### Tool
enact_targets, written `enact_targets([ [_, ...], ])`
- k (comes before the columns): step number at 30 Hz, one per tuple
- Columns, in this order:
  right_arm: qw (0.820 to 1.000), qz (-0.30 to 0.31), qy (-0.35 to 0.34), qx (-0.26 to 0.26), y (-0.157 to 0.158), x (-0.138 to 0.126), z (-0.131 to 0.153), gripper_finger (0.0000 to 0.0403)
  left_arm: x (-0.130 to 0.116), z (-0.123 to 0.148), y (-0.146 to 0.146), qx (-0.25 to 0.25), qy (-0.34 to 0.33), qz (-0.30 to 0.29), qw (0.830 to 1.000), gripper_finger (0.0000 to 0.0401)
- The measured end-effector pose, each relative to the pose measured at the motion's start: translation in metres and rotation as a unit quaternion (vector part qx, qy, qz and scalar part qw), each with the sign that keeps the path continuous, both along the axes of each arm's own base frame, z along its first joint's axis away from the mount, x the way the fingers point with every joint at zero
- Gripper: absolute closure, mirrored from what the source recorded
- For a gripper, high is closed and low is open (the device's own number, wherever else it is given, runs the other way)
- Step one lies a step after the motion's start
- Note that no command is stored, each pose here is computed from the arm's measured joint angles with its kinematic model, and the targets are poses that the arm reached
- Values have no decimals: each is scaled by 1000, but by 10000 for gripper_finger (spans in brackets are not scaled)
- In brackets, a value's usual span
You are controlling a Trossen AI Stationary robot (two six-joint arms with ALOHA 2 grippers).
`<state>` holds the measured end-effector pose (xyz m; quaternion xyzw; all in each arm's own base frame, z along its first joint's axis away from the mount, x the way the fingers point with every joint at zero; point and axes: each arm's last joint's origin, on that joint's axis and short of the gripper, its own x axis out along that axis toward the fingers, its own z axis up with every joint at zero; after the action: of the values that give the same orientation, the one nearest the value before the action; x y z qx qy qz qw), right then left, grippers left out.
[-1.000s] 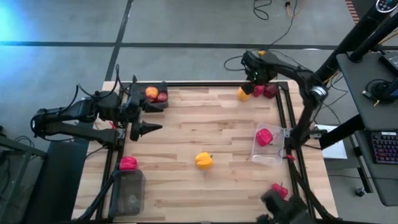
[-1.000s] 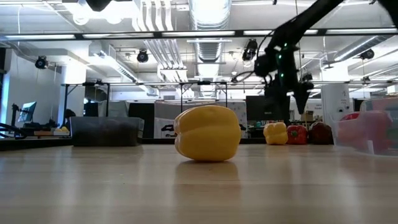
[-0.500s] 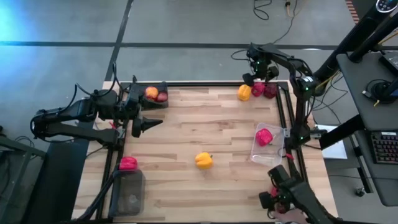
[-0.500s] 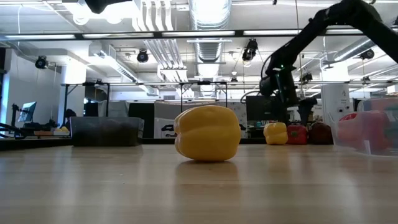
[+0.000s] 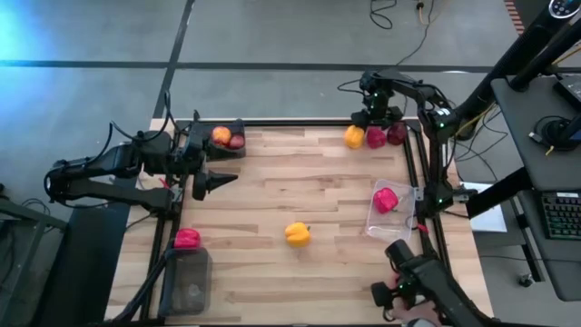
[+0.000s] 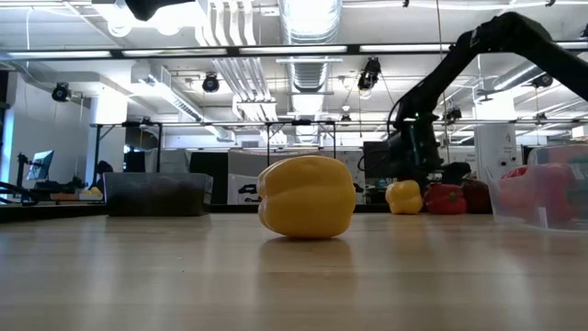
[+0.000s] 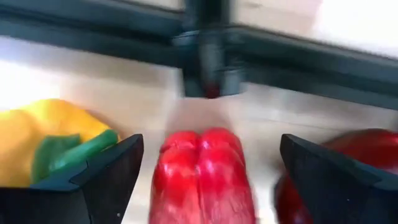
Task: Sort produce into baskets
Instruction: Put the red bell pepper into the transparent bin
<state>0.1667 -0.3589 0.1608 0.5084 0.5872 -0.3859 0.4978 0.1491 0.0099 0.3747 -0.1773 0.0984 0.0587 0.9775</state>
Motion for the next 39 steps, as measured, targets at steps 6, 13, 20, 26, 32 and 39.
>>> enact_targets([
  [6,1000,10,-8,-11,4,8,6,35,0,0,0,-11,-1,1,1000,19],
  [13,999,36,-7,-14,17,15,27,35,0,0,0,-4,-1,0,1000,19],
  [20,991,104,84,-30,32,25,16,36,-1,0,0,2,0,-2,1000,19],
  [26,990,109,90,-12,40,26,7,85,-8,0,-1,0,6,-11,1000,19],
  [32,992,106,64,-2,47,32,12,167,-16,2,-3,1,-4,-31,1000,19],
  [39,986,147,24,-81,94,55,78,167,-20,4,-4,30,-9,-49,998,19],
])
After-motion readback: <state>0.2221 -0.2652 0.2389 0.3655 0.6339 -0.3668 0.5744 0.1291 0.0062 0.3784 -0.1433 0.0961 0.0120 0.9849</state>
